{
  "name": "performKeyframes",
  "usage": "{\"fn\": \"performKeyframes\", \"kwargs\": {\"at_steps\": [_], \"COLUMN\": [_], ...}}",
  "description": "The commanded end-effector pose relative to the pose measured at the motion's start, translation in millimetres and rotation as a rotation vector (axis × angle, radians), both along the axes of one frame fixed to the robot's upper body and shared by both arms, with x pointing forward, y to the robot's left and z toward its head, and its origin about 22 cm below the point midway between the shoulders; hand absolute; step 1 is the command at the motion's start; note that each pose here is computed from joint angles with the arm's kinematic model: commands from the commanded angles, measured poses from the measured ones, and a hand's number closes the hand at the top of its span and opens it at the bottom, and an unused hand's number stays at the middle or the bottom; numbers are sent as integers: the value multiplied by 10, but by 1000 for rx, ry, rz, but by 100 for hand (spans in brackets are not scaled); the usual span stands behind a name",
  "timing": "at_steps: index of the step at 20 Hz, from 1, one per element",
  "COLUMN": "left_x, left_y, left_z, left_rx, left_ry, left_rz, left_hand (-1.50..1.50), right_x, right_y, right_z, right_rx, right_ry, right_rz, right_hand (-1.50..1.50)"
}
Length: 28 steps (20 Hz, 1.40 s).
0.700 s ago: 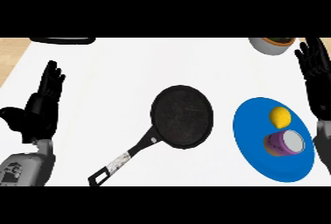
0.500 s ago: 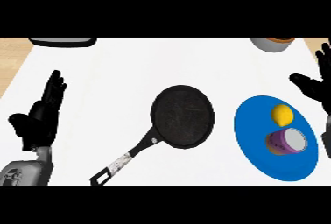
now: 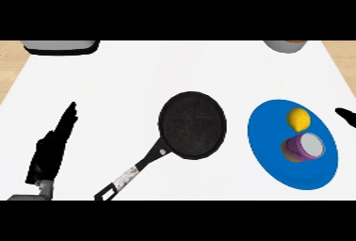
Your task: Pick the lemon from the plate and place it in the pan
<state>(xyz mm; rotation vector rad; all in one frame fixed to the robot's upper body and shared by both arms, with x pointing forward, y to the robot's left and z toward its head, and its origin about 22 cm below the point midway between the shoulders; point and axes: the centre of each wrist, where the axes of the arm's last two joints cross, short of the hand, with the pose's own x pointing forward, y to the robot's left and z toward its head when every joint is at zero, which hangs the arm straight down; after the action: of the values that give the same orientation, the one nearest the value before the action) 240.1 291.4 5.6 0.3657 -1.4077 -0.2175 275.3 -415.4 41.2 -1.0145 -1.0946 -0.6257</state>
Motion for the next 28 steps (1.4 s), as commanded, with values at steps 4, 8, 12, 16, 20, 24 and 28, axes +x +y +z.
{"fn": "performKeyframes", "kwargs": {"at_steps": [4, 8, 12, 16, 20, 24, 28], "left_x": [-107, -189, -256, 19, -48, -118, -14], "left_y": [-42, -15, 20, -117, -152, -106, 34], "left_z": [-69, -49, -78, 187, 24, -36, -6], "left_rx": [21, 14, 24, 16, 8, 5, 14], "left_ry": [38, 41, 37, 16, 38, 15, 31], "left_rz": [-45, -48, -46, -38, -91, -72, -61], "left_hand": [0, 0, 0, 0, 0, 0, 0], "right_x": [-209, -39, 108, 298, 629, 797, 924], "right_y": [-92, 44, 209, 278, 270, 420, 453], "right_z": [53, 630, 980, 1179, 1317, 1327, 1089], "right_rx": [-77, -38, 16, 68, 103, 183, 209], "right_ry": [434, 568, 628, 674, 744, 797, 869], "right_rz": [2, 122, 249, 356, 326, 375, 414], "right_hand": [-150, -150, -150, -150, -150, -150, -150]}}
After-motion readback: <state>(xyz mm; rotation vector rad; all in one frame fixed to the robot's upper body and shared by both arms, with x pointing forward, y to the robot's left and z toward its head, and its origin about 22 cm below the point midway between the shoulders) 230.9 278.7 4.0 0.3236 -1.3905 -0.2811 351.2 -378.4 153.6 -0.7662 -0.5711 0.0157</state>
